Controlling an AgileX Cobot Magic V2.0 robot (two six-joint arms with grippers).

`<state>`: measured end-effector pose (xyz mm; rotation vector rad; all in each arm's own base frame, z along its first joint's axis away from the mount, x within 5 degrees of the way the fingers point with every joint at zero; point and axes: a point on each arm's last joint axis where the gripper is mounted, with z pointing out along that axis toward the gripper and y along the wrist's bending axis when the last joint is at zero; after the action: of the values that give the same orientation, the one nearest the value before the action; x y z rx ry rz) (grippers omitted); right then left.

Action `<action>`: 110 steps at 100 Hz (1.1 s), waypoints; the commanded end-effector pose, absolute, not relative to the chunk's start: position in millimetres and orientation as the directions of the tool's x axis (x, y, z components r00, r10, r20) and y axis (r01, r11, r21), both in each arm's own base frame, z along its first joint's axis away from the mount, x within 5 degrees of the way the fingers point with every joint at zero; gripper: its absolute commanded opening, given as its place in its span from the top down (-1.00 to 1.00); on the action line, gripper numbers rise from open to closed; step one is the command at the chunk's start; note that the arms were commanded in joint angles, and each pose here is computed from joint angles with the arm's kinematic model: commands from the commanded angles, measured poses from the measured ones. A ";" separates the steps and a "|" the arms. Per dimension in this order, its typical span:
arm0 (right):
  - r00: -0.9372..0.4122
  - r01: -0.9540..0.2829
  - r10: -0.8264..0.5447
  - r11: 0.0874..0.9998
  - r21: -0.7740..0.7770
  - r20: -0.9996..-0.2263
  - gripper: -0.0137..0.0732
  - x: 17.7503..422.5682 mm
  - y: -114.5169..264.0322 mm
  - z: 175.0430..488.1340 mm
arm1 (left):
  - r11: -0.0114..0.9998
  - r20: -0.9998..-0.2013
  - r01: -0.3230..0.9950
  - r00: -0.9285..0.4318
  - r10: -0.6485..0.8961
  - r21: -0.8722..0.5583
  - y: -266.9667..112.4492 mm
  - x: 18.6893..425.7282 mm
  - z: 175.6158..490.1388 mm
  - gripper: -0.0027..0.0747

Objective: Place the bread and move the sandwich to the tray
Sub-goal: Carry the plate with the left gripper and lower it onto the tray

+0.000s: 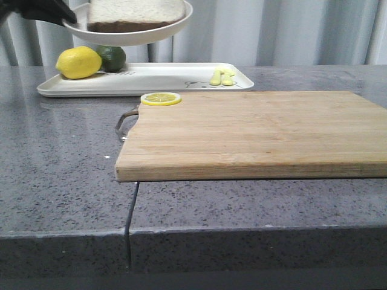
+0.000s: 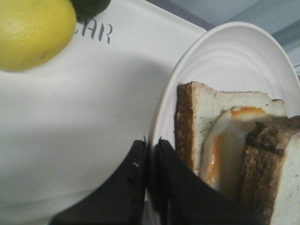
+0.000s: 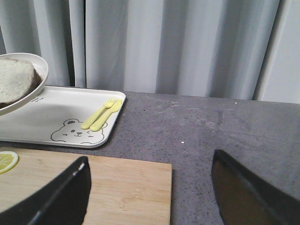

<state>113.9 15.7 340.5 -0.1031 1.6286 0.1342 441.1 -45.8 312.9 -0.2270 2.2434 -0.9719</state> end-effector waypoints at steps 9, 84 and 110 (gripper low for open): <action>0.039 -0.115 0.016 0.993 0.011 -0.999 -0.56 113.0 12.3 356.3 | 0.663 -0.530 0.120 -0.711 -0.462 -0.739 -54.9 459.1 346.8 0.98; 0.039 -0.115 0.016 0.993 0.011 -0.999 -0.56 113.0 12.3 356.3 | 0.653 -0.468 0.043 -0.732 -0.495 -0.756 -74.9 504.2 305.7 0.98; 0.039 -0.115 0.016 0.993 0.011 -0.999 -0.56 113.0 12.3 356.3 | 0.640 -0.459 0.019 -0.713 -0.530 -0.768 -73.3 506.7 305.5 0.98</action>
<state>113.9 15.7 340.5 -0.1031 1.6286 0.1342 512.2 -70.7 251.8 -0.3729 2.3429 -0.9509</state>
